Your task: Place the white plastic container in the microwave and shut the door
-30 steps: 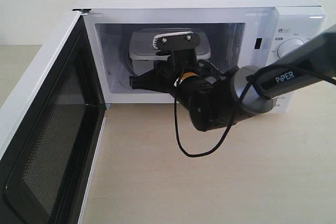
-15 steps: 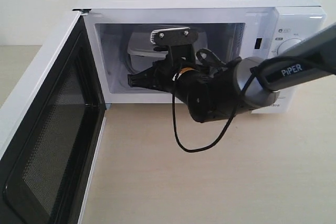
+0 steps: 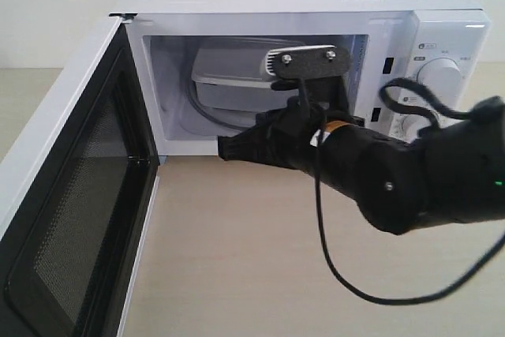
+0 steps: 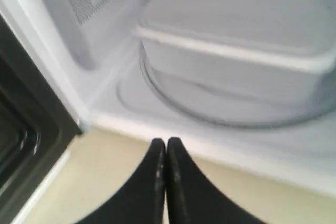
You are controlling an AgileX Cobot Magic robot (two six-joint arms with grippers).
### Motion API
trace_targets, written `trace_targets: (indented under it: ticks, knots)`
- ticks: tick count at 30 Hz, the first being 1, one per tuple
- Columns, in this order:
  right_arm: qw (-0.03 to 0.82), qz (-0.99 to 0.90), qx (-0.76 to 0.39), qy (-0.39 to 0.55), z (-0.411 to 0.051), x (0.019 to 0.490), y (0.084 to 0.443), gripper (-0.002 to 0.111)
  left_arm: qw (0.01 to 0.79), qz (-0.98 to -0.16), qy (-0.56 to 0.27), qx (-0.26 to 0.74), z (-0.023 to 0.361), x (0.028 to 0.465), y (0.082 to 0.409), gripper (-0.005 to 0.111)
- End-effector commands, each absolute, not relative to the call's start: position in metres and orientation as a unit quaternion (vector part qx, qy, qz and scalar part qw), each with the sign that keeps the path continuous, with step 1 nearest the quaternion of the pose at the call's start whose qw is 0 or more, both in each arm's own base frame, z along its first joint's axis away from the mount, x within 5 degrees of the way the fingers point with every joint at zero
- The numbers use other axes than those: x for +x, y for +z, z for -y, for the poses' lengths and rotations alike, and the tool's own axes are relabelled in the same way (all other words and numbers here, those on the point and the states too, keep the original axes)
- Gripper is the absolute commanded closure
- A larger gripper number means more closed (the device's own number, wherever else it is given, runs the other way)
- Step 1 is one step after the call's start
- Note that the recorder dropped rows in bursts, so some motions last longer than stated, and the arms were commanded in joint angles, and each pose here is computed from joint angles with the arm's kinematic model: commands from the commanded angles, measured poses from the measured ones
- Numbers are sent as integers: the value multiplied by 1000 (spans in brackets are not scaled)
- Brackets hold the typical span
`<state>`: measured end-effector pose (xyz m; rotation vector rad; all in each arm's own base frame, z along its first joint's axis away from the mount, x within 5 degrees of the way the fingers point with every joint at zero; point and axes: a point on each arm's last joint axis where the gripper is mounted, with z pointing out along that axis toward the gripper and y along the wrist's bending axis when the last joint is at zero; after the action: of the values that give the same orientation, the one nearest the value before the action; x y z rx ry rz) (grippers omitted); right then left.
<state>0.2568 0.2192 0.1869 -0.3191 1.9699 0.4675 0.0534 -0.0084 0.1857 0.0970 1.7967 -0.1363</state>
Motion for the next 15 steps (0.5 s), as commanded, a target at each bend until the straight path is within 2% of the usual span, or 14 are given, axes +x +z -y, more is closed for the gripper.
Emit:
trace_targets:
  ticks: [1, 10, 15]
  knots:
    - [447, -854, -188, 189, -203, 228, 195, 108, 620, -782, -58, 40, 8, 54, 185, 102]
    - [327, -873, -278, 232, -187, 178, 234, 108, 620, -782, -58, 40, 8, 54, 185, 102]
    - [303, -872, -297, 245, -179, 163, 246, 108, 620, -782, -58, 40, 8, 54, 185, 102]
